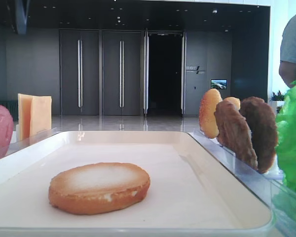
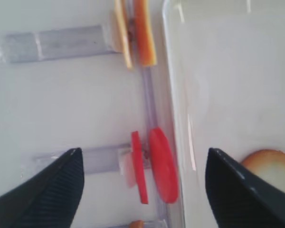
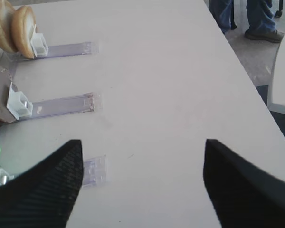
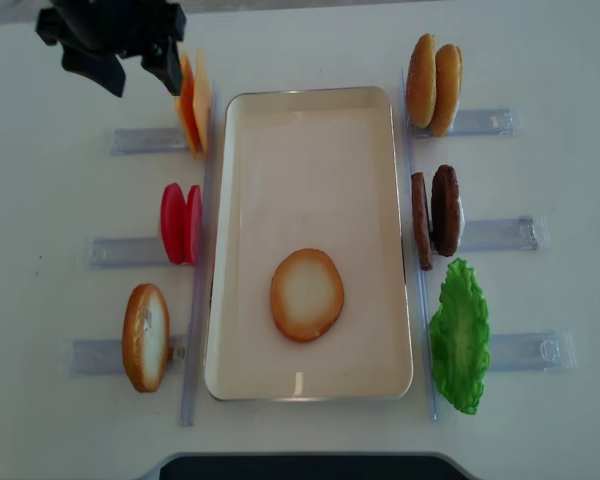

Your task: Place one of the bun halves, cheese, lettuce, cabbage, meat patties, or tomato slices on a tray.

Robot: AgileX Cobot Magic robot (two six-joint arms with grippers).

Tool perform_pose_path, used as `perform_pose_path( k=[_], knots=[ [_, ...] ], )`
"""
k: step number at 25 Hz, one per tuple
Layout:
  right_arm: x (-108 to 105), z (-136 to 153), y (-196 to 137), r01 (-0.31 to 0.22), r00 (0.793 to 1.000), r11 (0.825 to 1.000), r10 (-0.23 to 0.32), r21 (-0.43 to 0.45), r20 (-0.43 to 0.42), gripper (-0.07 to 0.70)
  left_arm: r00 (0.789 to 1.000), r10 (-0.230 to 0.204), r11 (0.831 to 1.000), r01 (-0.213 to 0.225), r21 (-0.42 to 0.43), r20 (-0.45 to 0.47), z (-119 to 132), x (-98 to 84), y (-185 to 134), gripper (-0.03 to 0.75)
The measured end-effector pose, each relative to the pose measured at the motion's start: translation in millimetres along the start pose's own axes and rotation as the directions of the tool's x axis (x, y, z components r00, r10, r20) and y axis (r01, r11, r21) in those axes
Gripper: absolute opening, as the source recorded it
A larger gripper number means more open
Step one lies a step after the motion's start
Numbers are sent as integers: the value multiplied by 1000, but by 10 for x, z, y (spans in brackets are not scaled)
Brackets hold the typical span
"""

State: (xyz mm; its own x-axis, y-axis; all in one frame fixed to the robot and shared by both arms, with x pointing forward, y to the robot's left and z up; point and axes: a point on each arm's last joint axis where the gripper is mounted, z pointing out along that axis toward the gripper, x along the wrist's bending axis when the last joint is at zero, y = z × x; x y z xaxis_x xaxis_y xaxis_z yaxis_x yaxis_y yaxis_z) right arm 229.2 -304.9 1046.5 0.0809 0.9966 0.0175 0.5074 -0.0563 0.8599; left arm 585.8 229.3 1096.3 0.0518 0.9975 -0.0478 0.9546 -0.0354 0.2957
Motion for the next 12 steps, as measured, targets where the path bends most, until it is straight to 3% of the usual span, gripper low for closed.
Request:
perform_pose_path(
  k=[5,9,12],
  knots=[
    [0,0,0,0,1000,1000,0,0,0,531,998,-51,999,51,-4,-41,-17,491,46,608],
    [0,0,0,0,1000,1000,0,0,0,531,996,-17,1000,18,5,-88,-8,663,47,608],
    [0,0,0,0,1000,1000,0,0,0,531,996,4,1000,-3,9,-93,-2,668,48,608]
  ],
)
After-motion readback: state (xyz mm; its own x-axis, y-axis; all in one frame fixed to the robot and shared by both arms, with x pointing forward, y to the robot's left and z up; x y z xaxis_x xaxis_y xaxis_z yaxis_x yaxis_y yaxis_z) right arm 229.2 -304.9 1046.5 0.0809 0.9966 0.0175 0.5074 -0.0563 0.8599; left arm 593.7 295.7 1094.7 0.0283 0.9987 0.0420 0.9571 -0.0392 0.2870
